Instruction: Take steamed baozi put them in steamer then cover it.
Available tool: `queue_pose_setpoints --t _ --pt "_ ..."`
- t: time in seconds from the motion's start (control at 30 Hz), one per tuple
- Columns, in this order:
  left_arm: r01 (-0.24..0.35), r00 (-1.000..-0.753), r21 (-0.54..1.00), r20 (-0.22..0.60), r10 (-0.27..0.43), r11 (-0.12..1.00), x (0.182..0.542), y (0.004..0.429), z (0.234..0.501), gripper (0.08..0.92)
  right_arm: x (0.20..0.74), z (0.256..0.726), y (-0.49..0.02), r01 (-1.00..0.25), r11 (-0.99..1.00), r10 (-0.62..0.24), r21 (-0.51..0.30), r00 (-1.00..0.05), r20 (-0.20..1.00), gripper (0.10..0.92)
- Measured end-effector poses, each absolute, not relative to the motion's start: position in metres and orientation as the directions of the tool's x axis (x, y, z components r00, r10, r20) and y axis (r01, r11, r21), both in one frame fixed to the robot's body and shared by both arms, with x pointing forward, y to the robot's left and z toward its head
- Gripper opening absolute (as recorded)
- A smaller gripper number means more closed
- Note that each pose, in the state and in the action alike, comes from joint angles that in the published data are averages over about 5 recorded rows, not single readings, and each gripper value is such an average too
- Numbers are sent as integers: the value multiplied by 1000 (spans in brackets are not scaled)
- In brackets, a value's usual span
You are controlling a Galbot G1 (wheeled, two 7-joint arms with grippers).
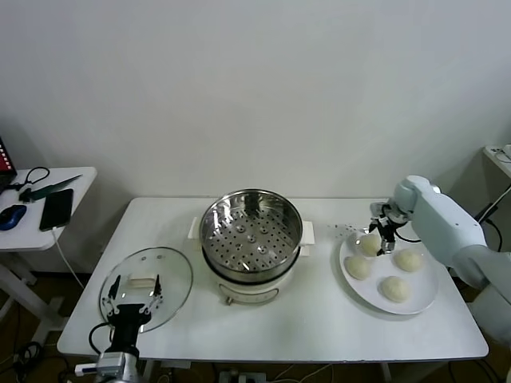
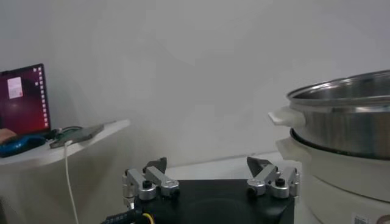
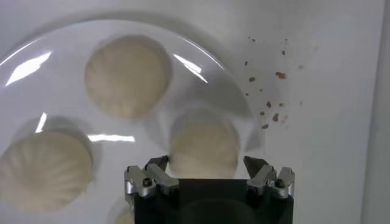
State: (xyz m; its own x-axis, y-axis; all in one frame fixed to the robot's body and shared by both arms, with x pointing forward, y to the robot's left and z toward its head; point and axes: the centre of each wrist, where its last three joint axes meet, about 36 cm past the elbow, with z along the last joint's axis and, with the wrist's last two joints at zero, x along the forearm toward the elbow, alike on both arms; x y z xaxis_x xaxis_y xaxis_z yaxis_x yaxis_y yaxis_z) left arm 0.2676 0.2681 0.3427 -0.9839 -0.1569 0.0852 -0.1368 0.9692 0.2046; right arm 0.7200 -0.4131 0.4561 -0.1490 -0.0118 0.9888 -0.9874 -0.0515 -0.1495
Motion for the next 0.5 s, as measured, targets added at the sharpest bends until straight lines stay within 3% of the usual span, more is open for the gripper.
queue_pose_setpoints --t 0.5 --pt "-138 -984 204 84 -158 969 266 267 343 823 722 462 -412 -986 -76 -17 -148 -148 989 704"
